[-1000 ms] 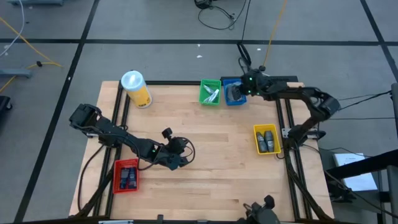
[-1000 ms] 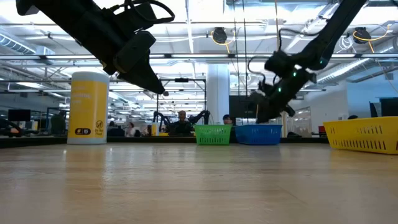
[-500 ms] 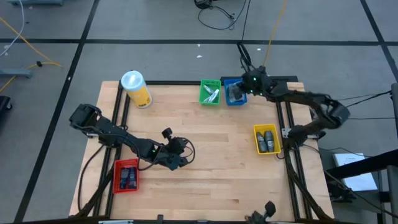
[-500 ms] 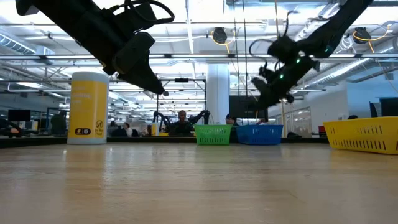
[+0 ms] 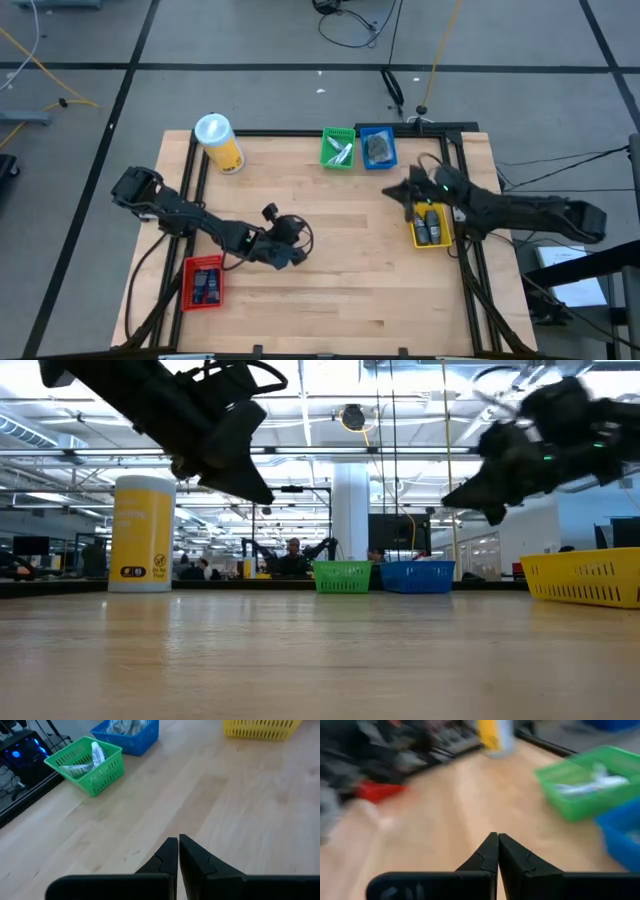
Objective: Pick & Place Travel size toiletries
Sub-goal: Return to Home Position
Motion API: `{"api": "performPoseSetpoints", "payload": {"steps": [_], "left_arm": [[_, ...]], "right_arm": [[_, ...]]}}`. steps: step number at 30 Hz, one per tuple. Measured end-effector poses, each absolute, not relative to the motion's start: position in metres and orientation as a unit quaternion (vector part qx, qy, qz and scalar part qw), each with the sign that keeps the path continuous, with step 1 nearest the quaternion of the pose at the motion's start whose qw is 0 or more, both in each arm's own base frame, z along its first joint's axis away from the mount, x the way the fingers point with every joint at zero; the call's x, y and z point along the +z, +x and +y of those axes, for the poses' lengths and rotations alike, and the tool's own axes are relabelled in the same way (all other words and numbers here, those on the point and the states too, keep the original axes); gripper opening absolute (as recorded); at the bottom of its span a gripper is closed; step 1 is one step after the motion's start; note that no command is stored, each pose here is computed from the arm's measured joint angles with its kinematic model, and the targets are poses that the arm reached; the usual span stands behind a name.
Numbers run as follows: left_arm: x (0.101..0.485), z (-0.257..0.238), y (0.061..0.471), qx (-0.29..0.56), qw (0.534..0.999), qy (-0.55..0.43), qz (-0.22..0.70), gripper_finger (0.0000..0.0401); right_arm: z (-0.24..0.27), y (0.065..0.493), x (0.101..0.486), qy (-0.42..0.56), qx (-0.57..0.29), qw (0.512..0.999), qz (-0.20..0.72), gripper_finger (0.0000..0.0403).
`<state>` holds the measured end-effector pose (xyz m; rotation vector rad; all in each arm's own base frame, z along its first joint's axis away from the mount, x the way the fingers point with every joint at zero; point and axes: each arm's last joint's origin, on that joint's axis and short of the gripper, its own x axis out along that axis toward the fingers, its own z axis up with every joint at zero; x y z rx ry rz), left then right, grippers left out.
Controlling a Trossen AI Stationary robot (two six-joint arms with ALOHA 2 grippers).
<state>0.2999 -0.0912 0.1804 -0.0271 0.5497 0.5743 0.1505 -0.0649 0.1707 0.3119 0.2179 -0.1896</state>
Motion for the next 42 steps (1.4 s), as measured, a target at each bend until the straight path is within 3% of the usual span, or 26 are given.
{"api": "performPoseSetpoints", "payload": {"steps": [8,19,34,42], "left_arm": [[0.185,-0.079,0.309,0.268,0.928,-0.051,0.252,0.0019],[0.217,-0.034,0.302,0.229,0.942,-0.044,0.242,0.0019],[0.184,0.016,0.208,0.167,0.97,-0.064,0.163,0.0019],[0.181,0.03,0.168,0.09,0.987,-0.084,0.107,0.0019]], "right_arm": [[-0.026,0.13,0.165,0.133,0.014,0.991,0.02,0.0],[-0.002,0.13,0.161,0.038,0.103,0.993,0.045,0.0],[-0.001,0.13,0.159,0.042,0.109,0.992,0.053,0.0],[-0.001,0.13,0.159,0.042,0.108,0.992,0.053,0.0]]}}
